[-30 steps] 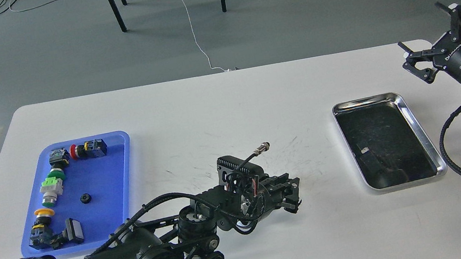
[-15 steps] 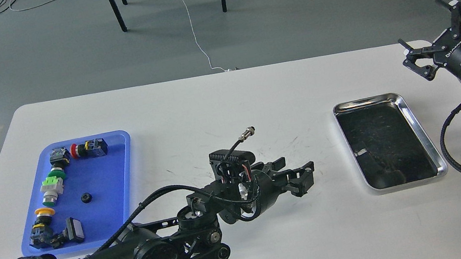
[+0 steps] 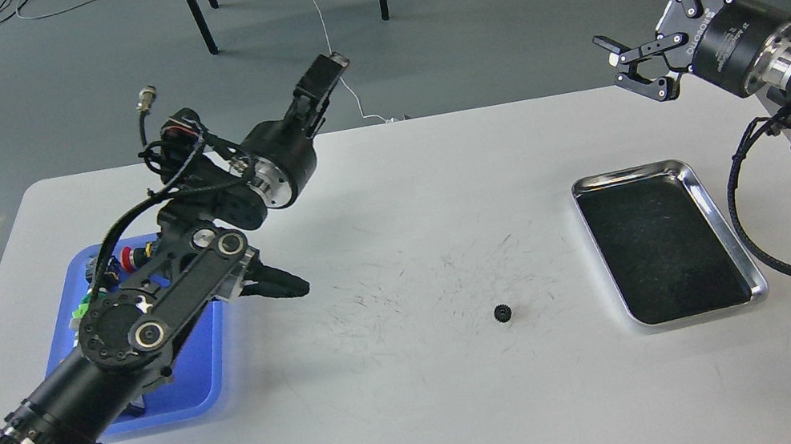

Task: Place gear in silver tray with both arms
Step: 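Release the gear onto the table center and raise the left arm, then reach the right gripper down to the black gear and grasp it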

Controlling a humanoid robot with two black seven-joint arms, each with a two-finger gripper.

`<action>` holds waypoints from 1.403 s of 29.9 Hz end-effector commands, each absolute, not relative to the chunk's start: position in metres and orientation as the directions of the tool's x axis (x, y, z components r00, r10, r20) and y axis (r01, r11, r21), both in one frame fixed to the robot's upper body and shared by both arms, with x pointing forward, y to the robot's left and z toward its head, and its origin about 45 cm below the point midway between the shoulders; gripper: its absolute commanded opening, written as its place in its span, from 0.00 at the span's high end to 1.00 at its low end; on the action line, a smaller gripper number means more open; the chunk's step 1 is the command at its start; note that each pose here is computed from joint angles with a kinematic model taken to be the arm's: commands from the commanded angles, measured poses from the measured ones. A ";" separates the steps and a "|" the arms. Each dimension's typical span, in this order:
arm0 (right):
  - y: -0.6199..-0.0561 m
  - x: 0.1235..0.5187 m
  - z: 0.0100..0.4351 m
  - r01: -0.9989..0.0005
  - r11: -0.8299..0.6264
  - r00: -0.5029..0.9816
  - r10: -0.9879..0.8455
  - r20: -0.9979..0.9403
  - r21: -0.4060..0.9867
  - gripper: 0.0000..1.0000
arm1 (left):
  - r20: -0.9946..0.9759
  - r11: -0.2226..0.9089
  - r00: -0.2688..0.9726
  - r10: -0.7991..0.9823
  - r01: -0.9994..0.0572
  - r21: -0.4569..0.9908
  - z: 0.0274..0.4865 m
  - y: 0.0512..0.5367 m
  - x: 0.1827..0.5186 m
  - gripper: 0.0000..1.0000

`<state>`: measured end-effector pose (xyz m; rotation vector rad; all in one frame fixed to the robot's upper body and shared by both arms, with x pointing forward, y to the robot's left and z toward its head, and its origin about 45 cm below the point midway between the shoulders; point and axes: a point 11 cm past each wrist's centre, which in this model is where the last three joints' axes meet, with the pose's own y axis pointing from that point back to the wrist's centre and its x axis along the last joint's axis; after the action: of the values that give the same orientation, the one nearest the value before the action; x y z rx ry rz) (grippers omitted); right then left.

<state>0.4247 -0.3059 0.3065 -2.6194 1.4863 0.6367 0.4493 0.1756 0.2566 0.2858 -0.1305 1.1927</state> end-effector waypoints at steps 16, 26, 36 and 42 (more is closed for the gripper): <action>-0.201 0.345 0.238 -0.370 -0.543 0.916 -0.080 0.392 0.754 0.01 | -0.341 0.121 0.066 0.938 -0.983 0.141 0.240 0.339 0.427 0.02; -0.165 0.335 0.214 -0.217 -0.350 0.916 0.250 0.314 0.911 0.01 | -0.308 0.122 0.072 0.949 -0.982 0.145 0.236 0.339 0.424 0.02; -0.137 0.342 0.173 -0.142 -0.285 0.949 0.235 0.212 0.948 0.02 | -0.313 0.138 0.098 0.945 -0.985 0.107 0.250 0.332 0.425 0.02; -0.119 0.343 0.166 -0.139 -0.281 0.939 0.266 0.216 0.950 0.02 | -0.314 0.134 0.098 0.944 -0.986 0.095 0.255 0.331 0.425 0.02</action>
<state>0.3438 -0.1255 0.1688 -4.3239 -0.1919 -0.9172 0.4249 0.3325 0.2509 -0.1449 0.3389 1.4384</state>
